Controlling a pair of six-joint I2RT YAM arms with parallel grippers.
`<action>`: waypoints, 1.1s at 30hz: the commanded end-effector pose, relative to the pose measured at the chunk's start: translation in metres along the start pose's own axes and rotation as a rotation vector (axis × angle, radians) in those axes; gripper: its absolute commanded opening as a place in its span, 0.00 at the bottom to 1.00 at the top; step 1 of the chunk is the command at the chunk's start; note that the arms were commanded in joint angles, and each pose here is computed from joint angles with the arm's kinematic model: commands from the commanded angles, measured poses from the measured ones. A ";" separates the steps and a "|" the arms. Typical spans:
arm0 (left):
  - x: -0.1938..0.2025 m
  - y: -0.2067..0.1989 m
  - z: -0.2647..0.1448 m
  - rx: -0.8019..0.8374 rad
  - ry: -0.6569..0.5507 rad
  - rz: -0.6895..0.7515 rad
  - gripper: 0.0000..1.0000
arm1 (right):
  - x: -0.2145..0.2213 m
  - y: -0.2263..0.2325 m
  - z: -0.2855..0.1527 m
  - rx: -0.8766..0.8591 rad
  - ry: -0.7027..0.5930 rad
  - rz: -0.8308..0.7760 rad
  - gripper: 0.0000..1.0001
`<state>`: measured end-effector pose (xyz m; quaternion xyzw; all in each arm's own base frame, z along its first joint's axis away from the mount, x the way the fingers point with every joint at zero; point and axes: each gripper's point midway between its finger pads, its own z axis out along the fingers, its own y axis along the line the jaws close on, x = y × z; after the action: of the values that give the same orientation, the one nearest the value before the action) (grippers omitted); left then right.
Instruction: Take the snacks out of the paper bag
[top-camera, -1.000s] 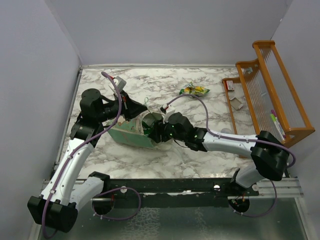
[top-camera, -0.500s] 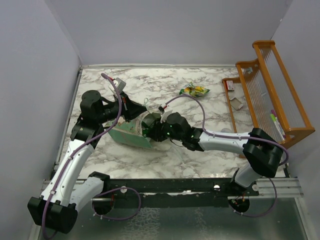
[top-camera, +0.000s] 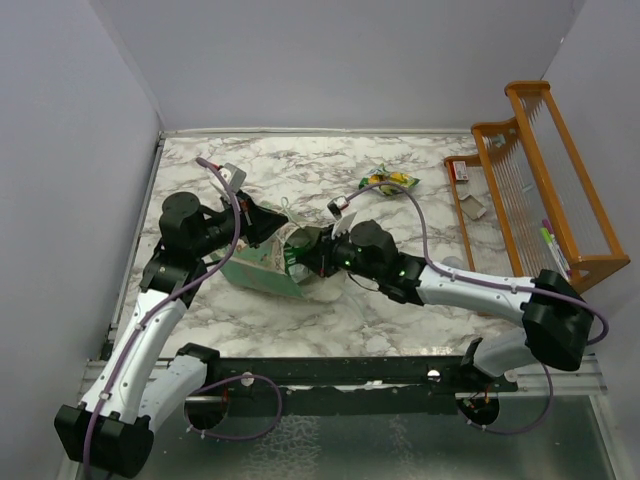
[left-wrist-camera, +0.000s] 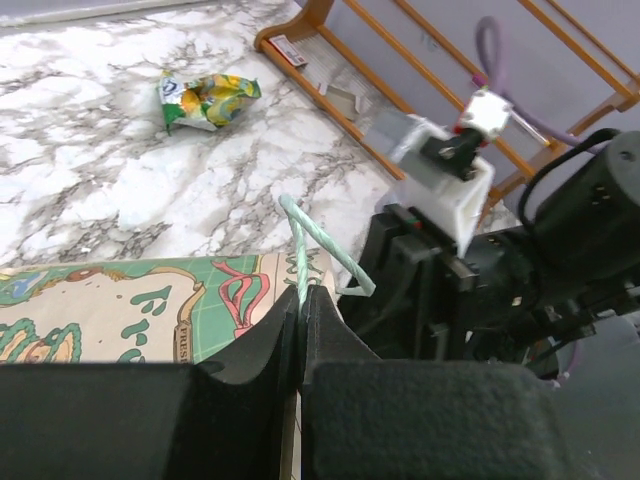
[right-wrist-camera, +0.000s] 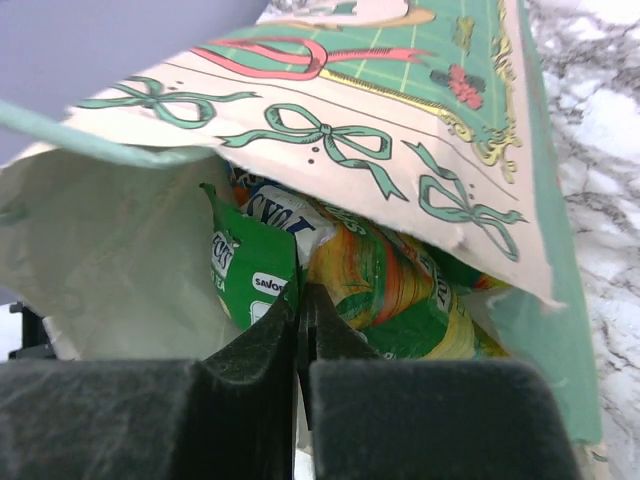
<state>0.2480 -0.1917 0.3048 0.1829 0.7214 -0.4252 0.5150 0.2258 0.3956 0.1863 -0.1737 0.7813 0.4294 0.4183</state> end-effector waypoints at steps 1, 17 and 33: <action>-0.018 0.011 -0.006 -0.097 -0.090 0.044 0.00 | -0.034 0.008 -0.015 0.007 -0.107 -0.031 0.01; -0.024 0.029 -0.012 -0.207 -0.150 0.073 0.00 | -0.107 0.006 -0.125 0.084 -0.387 -0.173 0.01; -0.019 0.031 -0.015 -0.207 -0.155 0.128 0.00 | -0.134 -0.114 -0.199 0.819 -0.602 -0.206 0.01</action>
<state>0.2711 -0.1592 0.3065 0.1326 0.7185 -0.3302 0.5976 0.2513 0.1843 0.3144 -0.0002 0.6874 0.2029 0.6974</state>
